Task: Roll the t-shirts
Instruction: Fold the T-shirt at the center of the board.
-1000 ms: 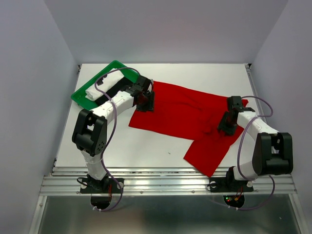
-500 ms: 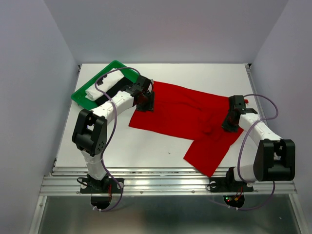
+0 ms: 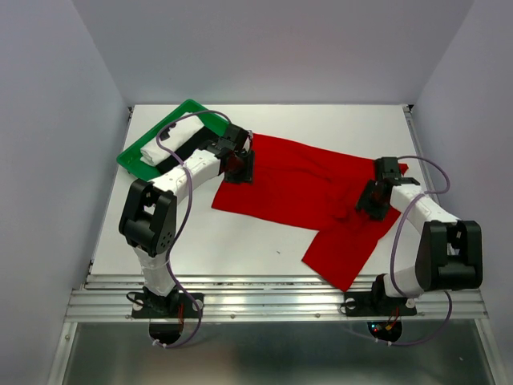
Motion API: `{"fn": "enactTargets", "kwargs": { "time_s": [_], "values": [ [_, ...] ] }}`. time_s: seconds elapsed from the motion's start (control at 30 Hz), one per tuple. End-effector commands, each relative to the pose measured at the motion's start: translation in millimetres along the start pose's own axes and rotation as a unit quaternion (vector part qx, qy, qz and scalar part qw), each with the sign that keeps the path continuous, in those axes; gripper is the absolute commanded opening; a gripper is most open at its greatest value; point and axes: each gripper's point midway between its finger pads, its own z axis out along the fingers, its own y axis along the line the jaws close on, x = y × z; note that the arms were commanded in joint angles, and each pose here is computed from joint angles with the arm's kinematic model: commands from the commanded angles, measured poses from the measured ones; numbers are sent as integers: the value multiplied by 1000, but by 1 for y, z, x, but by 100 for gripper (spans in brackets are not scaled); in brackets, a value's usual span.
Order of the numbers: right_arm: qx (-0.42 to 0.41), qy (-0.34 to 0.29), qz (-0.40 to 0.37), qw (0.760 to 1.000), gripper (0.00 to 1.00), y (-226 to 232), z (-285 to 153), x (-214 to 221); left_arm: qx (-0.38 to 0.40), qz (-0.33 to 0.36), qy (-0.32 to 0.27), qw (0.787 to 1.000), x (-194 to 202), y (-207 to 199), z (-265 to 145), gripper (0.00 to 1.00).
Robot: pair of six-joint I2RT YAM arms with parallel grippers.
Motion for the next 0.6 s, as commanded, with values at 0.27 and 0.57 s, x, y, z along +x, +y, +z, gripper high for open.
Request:
{"fn": "enactTargets", "kwargs": {
  "time_s": [0.27,0.57],
  "values": [
    [12,9,-5,1000,27,-2,18,2,7,9,-17,1000,-12,-8,-8,54],
    [54,-59,21,997,1,-20,-7,-19,4,11,-17,1000,-10,-7,-7,54]
  ]
}}
